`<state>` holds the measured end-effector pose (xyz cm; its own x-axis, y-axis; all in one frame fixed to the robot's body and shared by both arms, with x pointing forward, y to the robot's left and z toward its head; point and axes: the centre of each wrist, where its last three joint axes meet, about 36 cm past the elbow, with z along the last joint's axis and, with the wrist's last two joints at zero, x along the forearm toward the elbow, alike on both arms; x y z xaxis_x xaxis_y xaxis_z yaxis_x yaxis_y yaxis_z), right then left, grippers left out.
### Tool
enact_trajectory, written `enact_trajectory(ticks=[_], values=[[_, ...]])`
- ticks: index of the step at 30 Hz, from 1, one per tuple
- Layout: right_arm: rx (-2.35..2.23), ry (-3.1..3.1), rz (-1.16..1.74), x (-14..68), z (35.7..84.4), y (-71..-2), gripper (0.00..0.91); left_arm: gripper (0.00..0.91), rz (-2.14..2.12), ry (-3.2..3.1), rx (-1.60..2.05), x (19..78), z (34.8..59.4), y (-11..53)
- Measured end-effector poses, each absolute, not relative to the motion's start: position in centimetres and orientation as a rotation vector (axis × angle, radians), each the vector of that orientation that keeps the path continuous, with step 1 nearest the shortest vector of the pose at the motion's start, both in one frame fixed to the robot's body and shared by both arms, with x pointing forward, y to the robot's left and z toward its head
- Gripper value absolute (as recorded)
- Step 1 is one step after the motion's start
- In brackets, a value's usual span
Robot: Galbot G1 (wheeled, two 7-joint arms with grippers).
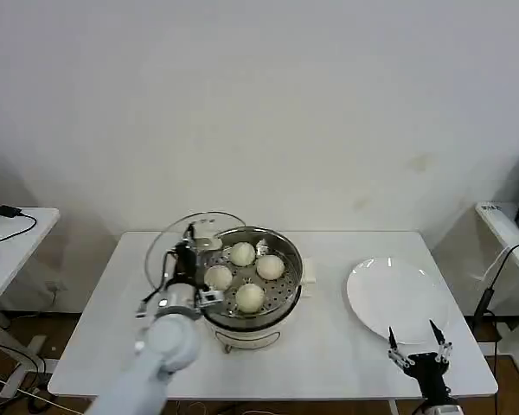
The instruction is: Take steamed baozi put them in steamer then cover it.
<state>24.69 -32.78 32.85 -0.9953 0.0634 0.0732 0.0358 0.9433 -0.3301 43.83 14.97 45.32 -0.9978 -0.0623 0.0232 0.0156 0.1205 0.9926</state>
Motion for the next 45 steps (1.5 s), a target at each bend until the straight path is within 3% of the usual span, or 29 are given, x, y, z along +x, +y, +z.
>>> enact_trajectory(ticks=[17,45], values=[[-0.033,-3.002,0.518,24.8,32.1,-31.8,0.907,0.000,-2.096,-2.266,0.003,42.3,44.6,7.8],[-0.006,-2.990,0.528,24.6,31.8,-31.4,0.907,0.000,-2.166,-2.205,-0.019,41.9,43.7,5.0]])
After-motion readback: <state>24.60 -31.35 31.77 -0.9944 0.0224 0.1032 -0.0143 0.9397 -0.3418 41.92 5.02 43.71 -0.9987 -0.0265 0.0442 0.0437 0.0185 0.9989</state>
